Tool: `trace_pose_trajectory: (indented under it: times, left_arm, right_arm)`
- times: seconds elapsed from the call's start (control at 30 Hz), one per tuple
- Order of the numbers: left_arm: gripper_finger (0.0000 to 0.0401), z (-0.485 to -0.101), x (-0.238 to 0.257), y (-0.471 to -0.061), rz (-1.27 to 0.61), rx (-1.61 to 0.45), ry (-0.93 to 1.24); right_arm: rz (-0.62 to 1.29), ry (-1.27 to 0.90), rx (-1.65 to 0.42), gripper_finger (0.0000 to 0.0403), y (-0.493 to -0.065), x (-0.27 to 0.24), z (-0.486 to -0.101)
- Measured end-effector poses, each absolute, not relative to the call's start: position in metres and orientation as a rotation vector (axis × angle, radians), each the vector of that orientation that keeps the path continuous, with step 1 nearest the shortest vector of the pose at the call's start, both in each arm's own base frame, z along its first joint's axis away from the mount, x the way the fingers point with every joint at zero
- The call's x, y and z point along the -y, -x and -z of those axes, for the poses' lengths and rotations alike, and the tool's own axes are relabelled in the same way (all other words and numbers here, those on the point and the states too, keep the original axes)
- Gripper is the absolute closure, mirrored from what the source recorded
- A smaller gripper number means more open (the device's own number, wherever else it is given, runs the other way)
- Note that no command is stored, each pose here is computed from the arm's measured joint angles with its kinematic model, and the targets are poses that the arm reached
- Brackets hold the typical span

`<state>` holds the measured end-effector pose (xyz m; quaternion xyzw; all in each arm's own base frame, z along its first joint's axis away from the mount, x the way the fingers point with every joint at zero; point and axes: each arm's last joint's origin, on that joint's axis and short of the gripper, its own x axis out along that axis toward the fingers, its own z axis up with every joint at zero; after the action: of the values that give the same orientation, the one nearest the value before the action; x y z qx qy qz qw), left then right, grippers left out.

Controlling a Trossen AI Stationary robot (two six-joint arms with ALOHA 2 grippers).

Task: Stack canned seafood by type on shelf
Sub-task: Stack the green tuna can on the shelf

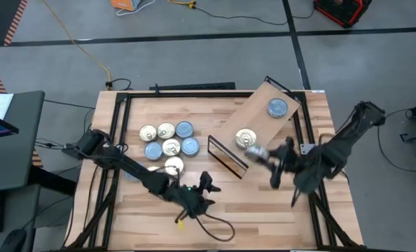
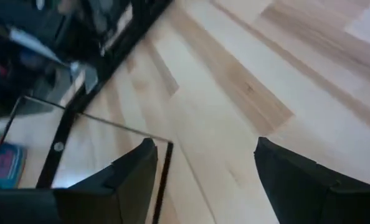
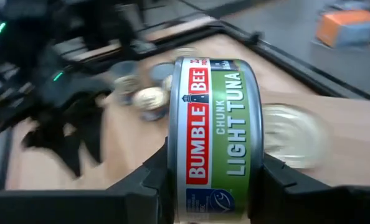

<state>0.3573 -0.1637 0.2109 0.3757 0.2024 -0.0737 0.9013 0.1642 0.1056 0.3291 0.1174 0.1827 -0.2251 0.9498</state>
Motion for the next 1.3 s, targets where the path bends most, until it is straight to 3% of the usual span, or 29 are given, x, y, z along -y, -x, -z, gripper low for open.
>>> trace_pose_trajectory:
  times: [0.13, 0.33, 0.67, 1.03, 1.3]
  left_arm:
    - [0.0158, -0.213, 0.136, -0.351, 0.156, -0.258, -0.765]
    - [0.0160, -0.226, 0.114, -0.333, 0.171, -0.229, -0.715]
    - [0.0160, -0.229, 0.093, -0.297, 0.164, -0.118, -0.661]
    - [0.0160, -0.228, 0.069, -0.305, 0.224, -0.055, -0.587]
    - [0.0160, -0.236, 0.064, -0.306, 0.272, 0.049, -0.593]
  right_arm:
    - [0.540, -0.341, -0.386, 0.0242, -0.143, -0.066, -0.340]
    - [0.676, -0.486, -0.384, 0.0237, -0.104, -0.019, -0.348]
    - [0.872, -0.618, -0.313, 0.0237, -0.068, 0.013, -0.343]
    - [0.972, -0.644, -0.316, 0.0239, -0.070, 0.029, -0.341]
    - [0.847, -0.636, -0.289, 0.0239, -0.118, 0.054, -0.335]
